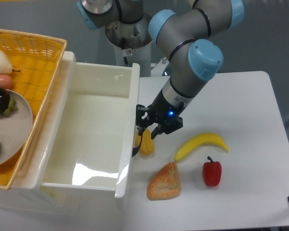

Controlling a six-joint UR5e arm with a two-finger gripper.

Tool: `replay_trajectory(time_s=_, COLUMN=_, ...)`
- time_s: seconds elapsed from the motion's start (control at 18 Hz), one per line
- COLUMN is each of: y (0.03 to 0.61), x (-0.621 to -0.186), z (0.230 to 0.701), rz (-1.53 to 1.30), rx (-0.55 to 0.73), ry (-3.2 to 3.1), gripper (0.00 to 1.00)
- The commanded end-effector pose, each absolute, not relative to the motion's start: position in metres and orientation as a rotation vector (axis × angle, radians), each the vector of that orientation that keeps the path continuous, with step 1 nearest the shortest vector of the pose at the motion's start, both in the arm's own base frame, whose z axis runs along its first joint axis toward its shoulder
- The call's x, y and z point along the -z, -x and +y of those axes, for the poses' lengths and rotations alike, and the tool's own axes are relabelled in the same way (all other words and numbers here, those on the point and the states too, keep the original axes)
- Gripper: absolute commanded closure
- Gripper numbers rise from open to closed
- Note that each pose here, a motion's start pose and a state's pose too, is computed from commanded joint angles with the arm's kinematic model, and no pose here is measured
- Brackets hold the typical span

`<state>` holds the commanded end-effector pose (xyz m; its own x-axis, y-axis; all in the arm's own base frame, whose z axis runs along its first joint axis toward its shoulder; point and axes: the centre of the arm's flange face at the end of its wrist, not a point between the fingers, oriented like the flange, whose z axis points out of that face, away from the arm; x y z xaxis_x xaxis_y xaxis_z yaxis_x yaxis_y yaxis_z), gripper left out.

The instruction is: Slide the top white drawer open

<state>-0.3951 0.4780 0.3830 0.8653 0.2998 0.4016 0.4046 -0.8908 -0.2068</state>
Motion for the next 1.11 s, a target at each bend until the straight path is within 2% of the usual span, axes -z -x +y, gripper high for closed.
replay_trajectory(time_s=0.17, y=0.397, x=-0.383, z=0.476, rz=-0.538, rx=0.524, ry=2.753, gripper=0.01)
replay_trajectory(time_s=0.67, y=0.414, x=-0.386, z=0.462, rz=-0.582, rx=0.511, ry=2.733, gripper=0.01)
replay_trajectory(time_s=1.11, y=0.449, x=-0.397, z=0.433, rz=-0.566, rx=0.42, ry=2.71, gripper=0.0)
